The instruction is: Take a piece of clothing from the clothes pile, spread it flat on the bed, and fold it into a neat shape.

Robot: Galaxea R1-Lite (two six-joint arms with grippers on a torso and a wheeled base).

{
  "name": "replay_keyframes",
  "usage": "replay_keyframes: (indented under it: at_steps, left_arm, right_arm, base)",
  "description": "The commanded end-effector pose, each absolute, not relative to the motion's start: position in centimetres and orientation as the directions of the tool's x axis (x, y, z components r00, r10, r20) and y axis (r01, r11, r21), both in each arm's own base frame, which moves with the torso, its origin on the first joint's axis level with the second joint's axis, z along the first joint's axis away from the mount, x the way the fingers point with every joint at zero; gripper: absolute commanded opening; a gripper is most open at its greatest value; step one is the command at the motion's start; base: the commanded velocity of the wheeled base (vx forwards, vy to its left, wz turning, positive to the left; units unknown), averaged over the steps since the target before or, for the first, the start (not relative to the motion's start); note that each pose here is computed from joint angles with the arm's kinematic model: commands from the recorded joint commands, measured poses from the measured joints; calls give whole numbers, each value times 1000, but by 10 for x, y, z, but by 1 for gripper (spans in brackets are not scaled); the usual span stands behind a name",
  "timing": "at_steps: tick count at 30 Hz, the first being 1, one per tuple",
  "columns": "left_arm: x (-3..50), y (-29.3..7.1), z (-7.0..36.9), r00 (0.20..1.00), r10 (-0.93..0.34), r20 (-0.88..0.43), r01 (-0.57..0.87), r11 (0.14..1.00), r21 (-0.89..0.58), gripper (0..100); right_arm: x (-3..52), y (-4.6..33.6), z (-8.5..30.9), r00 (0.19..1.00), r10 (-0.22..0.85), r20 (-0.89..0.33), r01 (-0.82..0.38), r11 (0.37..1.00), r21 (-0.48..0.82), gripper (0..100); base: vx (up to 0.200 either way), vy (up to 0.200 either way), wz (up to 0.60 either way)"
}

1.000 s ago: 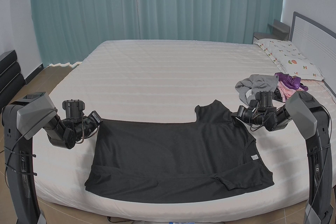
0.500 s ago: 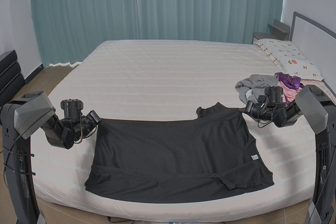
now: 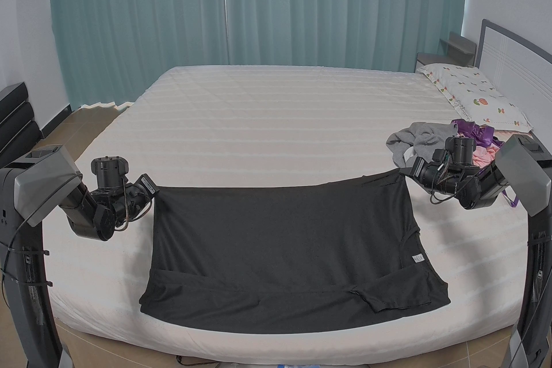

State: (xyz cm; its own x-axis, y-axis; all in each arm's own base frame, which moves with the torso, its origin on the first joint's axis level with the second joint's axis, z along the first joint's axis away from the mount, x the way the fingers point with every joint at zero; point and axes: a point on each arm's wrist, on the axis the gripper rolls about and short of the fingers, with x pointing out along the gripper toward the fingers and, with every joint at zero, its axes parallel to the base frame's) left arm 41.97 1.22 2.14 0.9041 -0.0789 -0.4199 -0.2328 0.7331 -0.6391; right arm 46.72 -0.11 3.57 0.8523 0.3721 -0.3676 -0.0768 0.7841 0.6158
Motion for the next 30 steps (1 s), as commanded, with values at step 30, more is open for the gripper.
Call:
replay_keyframes:
  at_steps: [30]
  left_arm:
    - [387, 13, 49, 903, -77, -423, -219, 765, -606, 0]
  right_arm:
    - [410, -22, 68, 830, 428, -357, -94, 739, 667, 0]
  base:
    - [0, 0, 0]
